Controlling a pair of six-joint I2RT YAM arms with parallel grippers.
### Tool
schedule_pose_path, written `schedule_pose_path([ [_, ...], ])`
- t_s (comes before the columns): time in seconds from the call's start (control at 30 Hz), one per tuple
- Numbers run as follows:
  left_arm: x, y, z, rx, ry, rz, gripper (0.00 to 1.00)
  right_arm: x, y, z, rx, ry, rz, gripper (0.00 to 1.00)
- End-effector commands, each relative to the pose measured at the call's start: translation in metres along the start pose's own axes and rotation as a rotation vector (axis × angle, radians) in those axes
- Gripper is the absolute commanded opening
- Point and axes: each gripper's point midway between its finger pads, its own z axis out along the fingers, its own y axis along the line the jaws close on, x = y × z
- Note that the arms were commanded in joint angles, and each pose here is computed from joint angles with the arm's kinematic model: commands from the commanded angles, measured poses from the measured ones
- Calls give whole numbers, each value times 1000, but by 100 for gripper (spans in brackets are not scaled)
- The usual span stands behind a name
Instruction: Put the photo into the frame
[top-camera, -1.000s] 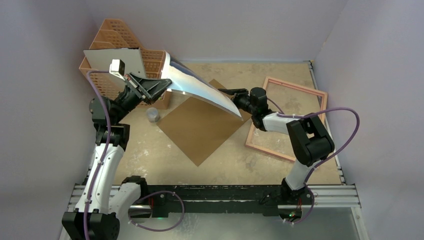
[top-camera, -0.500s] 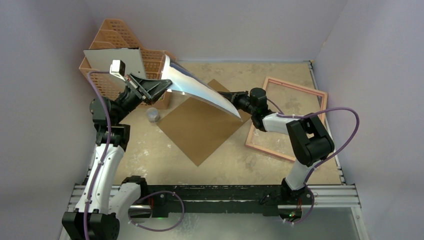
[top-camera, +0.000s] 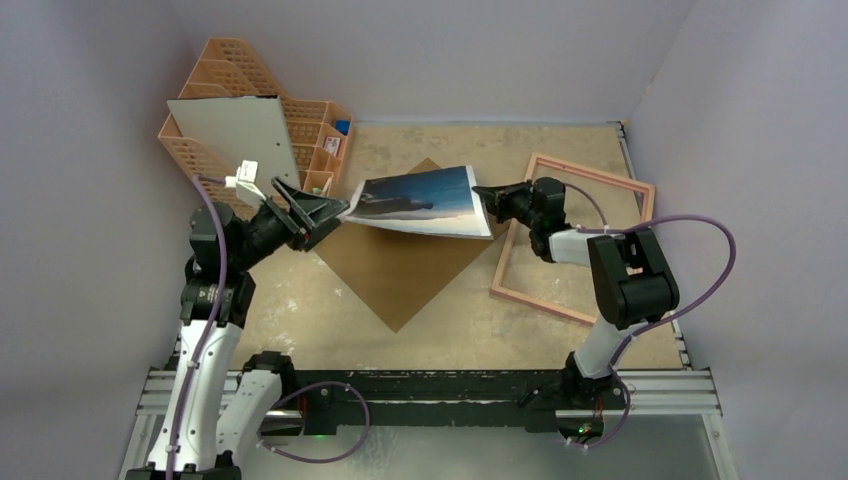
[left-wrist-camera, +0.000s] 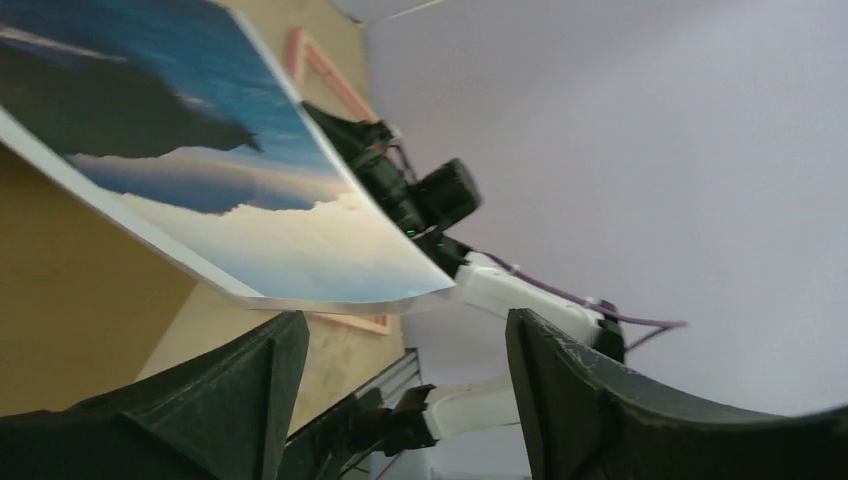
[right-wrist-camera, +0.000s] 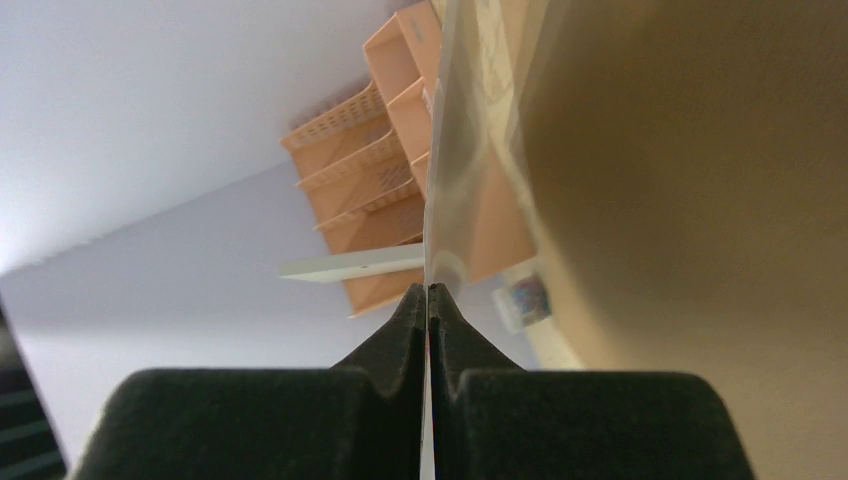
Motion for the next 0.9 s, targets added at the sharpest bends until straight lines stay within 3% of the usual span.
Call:
schedule_pose_path([
  [0.0, 20, 95, -25, -406, 27, 73, 80, 6, 1, 0, -59, 68, -290, 0],
  [0.1, 21, 133, -41, -586, 41, 122, 86, 1, -13, 4, -34, 63, -392, 0],
  [0.23, 22, 156, -46, -659, 57, 156, 87, 2, -22, 2, -28, 83, -530, 0],
  [0.43, 27, 165, -17, -525, 93, 127, 87, 3, -29, 2, 0, 120, -683, 2],
  [0.7, 37, 206, 16, -433, 65, 72, 86, 31, -13, -14, -196, 221, -666, 20],
  [0.87, 50, 245, 12, -519, 76, 49, 85, 40, -7, -20, -292, 245, -594, 21],
])
